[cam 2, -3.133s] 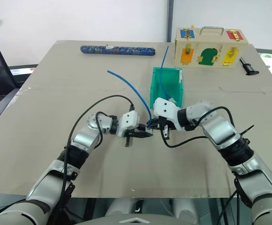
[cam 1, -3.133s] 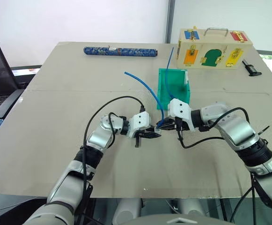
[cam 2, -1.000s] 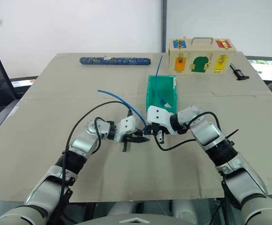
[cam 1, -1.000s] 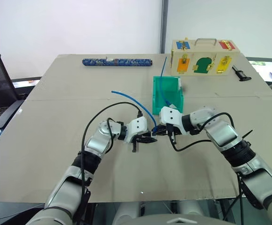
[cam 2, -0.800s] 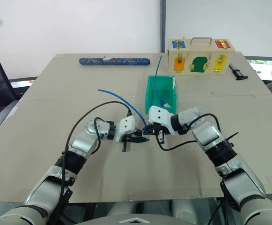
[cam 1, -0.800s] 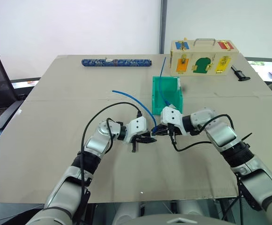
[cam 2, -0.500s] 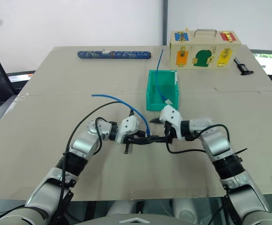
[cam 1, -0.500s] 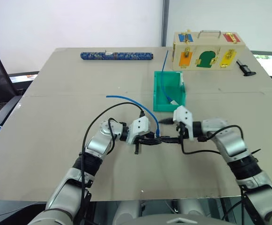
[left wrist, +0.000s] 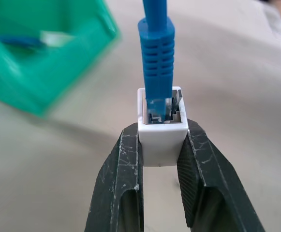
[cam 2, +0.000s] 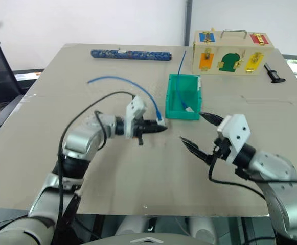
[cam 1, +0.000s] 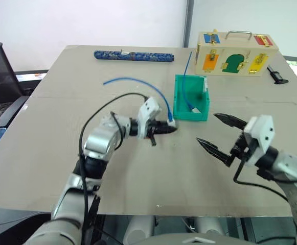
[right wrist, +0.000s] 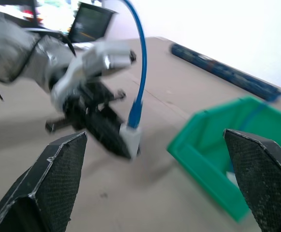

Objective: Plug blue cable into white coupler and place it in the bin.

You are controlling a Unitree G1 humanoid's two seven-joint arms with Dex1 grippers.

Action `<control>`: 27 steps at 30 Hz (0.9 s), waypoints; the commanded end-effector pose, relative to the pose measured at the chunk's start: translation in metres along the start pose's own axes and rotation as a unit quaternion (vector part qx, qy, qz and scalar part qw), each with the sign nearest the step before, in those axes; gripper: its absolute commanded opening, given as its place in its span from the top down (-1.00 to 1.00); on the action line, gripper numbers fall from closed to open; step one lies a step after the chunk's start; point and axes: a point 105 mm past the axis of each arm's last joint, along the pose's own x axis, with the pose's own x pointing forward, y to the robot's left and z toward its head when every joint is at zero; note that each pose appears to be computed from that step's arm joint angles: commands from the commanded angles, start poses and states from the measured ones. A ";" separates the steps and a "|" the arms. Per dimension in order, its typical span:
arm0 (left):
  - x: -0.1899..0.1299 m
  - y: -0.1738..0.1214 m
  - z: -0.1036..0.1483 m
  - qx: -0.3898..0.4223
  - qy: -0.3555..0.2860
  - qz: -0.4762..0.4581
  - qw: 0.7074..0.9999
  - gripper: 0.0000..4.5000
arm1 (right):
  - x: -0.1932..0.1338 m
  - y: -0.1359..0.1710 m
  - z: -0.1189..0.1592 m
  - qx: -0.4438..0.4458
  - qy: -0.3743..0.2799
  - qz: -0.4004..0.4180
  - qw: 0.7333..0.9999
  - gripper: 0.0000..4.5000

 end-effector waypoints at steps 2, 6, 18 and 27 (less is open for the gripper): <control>0.006 0.023 0.052 -0.044 -0.022 0.061 0.997 0.84 | -0.023 -0.002 0.004 -0.028 0.004 -0.086 0.996 -0.98; 0.026 0.038 0.076 -0.092 -0.013 0.086 0.992 0.84 | -0.037 0.000 -0.006 -0.025 0.025 -0.130 0.991 -0.98; 0.065 0.043 0.103 -0.158 0.011 0.088 0.984 -0.28 | -0.043 -0.001 -0.008 -0.027 0.029 -0.169 0.985 -1.00; 0.005 0.019 0.101 -0.073 -0.082 0.037 0.993 -0.81 | -0.044 -0.009 -0.011 -0.024 0.025 -0.168 0.985 -1.00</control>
